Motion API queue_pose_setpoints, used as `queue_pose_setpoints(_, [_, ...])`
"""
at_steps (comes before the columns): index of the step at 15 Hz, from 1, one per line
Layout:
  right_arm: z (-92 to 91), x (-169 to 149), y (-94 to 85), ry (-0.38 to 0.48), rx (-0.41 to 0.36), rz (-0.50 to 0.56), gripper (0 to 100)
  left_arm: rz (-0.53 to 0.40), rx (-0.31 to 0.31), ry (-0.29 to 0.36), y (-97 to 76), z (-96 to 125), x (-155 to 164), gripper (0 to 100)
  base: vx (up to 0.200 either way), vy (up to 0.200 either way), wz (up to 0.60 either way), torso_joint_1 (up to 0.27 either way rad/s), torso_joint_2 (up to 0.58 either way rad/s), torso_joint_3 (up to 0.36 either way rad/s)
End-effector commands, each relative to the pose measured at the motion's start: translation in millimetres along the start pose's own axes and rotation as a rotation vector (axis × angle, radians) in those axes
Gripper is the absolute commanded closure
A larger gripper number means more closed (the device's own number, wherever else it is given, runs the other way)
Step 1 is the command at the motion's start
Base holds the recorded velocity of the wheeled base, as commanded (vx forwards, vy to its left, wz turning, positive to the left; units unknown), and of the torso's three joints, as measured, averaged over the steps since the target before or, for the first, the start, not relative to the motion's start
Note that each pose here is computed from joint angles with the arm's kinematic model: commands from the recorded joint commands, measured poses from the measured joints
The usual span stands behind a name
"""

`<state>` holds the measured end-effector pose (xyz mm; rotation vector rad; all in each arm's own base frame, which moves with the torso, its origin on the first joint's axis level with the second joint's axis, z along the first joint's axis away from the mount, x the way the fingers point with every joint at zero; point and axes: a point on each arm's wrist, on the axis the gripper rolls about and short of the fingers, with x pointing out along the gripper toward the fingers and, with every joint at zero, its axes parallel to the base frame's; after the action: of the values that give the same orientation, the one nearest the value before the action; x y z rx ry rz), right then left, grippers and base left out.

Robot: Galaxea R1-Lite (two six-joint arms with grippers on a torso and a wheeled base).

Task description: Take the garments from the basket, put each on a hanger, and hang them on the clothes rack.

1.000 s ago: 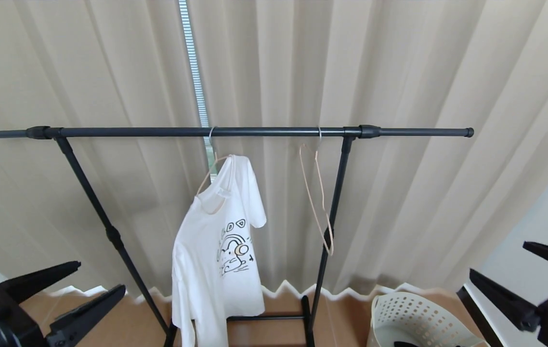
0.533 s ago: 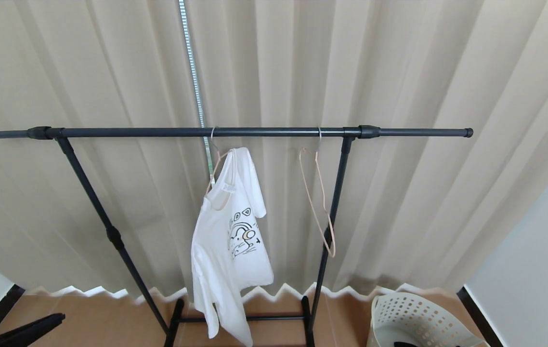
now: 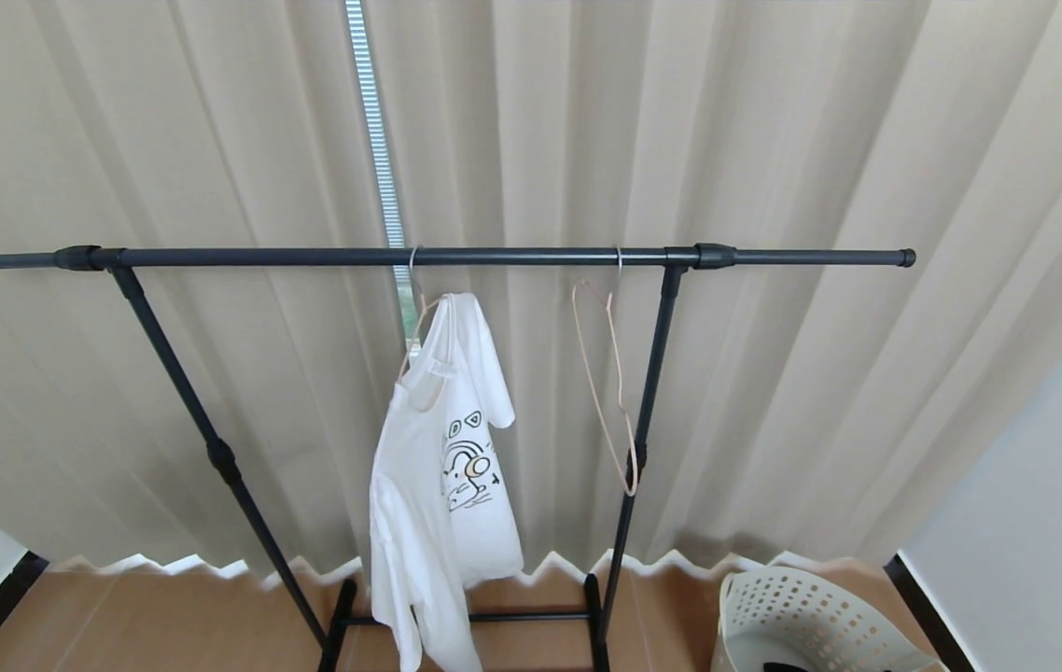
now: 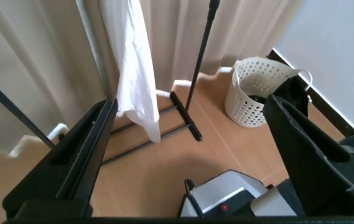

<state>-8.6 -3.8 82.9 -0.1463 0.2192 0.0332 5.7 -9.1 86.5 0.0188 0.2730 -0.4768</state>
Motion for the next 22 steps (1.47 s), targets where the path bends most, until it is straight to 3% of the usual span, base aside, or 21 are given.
queue_pose_setpoints(1, [-1.3, -5, 0.1, -0.05, 0.028, -0.039, 0, 0.045, 0.041, -0.113, -4.5, -4, -10, 0, 0.0, 0.0, 0.0, 0.0, 0.0, 0.0])
queue_pose_setpoints(4, [-1.9, -6, 0.5, -0.067, 0.081, -0.073, 0, 0.134, 0.097, -0.254, -10.9, -9, -19, 0, 0.0, 0.0, 0.0, 0.0, 0.0, 0.0])
queue_pose_setpoints(6, [-3.5, -9, 1.6, -0.102, 0.095, -0.131, 0, 0.164, 0.101, -0.273, -10.7, -8, -20, 0, 0.0, 0.0, 0.0, 0.0, 0.0, 0.0])
queue_pose_setpoints(9, [-3.9, -11, 2.3, -0.129, 0.137, -0.182, 0, 0.373, 0.063, -0.26, -6.0, -9, -21, 0, 0.0, 0.0, 0.0, 0.0, 0.0, 0.0])
queue_pose_setpoints(10, [-6.8, -10, 2.5, -0.117, 0.185, -0.188, 0, 0.397, 0.054, -0.257, -5.5, -9, -21, 0, 0.0, 0.0, 0.0, 0.0, 0.0, 0.0])
queue_pose_setpoints(12, [-6.7, -10, 2.2, -0.124, 0.201, -0.202, 0, 0.371, 0.034, -0.199, -5.7, -16, -20, 0, 0.0, 0.0, 0.0, 0.0, 0.0, 0.0])
queue_pose_setpoints(14, [-7.4, -12, 2.4, -0.134, 0.182, -0.165, 0, 0.218, 0.1, -0.219, -7.7, -17, -22, 0, 0.0, 0.0, 0.0, 0.0, 0.0, 0.0])
queue_pose_setpoints(16, [-7.6, -13, 3.2, -0.159, 0.174, -0.087, 0, 0.213, 0.099, -0.214, -7.6, -17, -21, 0, 0.0, 0.0, 0.0, 0.0, 0.0, 0.0])
queue_pose_setpoints(22, [-7.7, -13, 4.3, -0.165, 0.163, -0.034, 0, 0.216, 0.115, -0.228, -8.2, -17, -22, 0, 0.0, 0.0, 0.0, 0.0, 0.0, 0.0])
